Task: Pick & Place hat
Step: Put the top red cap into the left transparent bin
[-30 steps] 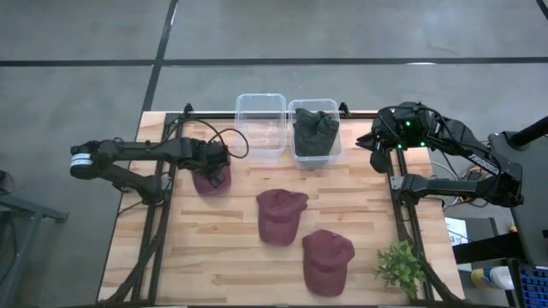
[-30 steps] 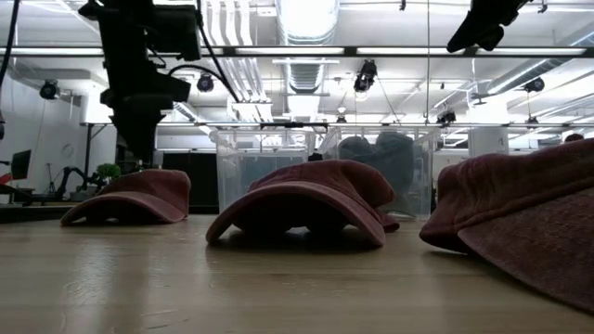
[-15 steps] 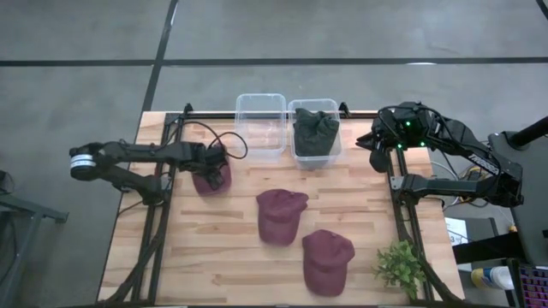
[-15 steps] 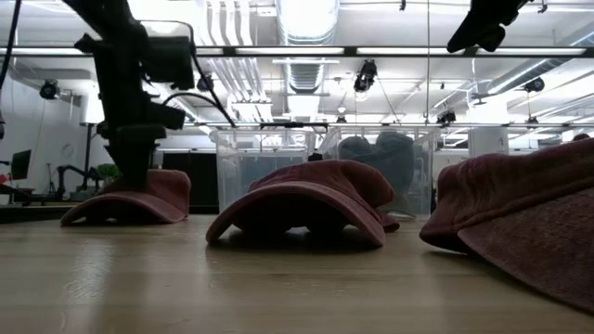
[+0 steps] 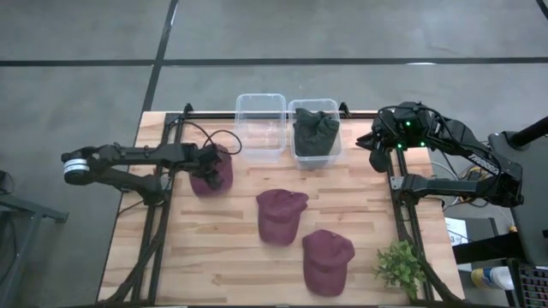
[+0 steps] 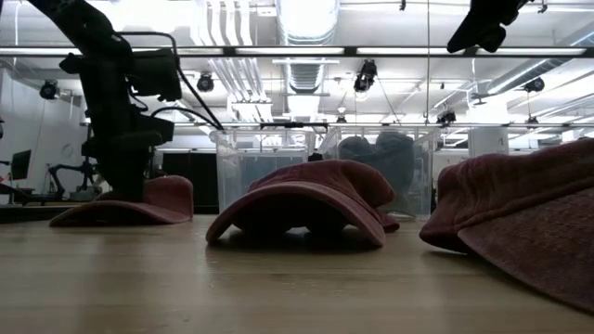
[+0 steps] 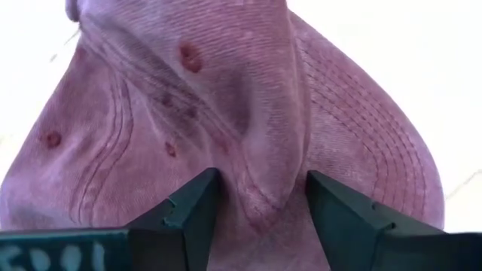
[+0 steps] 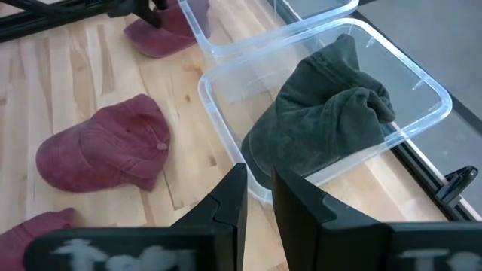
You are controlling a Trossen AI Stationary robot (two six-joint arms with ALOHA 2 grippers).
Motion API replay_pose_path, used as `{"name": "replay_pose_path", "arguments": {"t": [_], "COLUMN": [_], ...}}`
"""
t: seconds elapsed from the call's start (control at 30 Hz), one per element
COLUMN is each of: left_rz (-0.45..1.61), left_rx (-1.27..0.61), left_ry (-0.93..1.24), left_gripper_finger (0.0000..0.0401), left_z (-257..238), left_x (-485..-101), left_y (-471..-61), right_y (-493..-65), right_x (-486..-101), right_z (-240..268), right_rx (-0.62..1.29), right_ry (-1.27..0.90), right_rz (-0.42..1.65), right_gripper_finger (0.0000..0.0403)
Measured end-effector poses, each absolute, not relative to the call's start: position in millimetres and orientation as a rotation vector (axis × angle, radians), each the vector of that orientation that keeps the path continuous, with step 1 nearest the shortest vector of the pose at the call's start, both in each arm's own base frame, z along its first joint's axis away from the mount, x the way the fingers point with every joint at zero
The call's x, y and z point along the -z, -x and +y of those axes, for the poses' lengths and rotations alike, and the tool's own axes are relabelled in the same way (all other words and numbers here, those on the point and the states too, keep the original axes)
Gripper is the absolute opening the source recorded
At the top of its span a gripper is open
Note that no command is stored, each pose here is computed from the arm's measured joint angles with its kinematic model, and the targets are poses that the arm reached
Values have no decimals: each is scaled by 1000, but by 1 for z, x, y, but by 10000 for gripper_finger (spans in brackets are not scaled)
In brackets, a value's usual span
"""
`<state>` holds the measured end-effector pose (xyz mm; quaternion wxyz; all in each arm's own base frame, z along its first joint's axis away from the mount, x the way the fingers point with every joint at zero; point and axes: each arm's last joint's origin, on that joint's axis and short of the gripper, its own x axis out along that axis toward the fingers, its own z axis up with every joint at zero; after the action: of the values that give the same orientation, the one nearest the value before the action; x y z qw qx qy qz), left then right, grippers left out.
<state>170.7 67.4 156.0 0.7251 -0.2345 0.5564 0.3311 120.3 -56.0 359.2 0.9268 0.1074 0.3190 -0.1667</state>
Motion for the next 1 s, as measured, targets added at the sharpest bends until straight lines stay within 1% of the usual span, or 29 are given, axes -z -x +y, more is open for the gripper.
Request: {"name": "replay_pose_path", "arguments": {"t": [0.27,0.47,0.67,0.83,0.93,1.0], "left_rz": [1202,1198,1161,1170,1176,1174], "left_rx": [-777,-758,-839,-811,-796,-790], "left_ry": [525,529,579,559,556,560], "left_gripper_finger": [197,196,186,183,162,132], "left_z": [69,69,69,69,69,69], "left_x": [-157,-157,-157,-157,-157,-157], "left_y": [-172,-173,-172,-173,-173,-173], "right_y": [-120,-120,-120,-120,-120,-120], "right_x": [-359,-359,-359,-359,-359,-359], "right_z": [-56,-56,-56,-56,-56,-56], "right_rx": [342,342,342,342,342,342], "right_ry": [-220,-220,-220,-220,-220,-220], "right_rz": [654,654,654,654,654,654], "right_gripper_finger": [59,59,59,59,59,59]}}
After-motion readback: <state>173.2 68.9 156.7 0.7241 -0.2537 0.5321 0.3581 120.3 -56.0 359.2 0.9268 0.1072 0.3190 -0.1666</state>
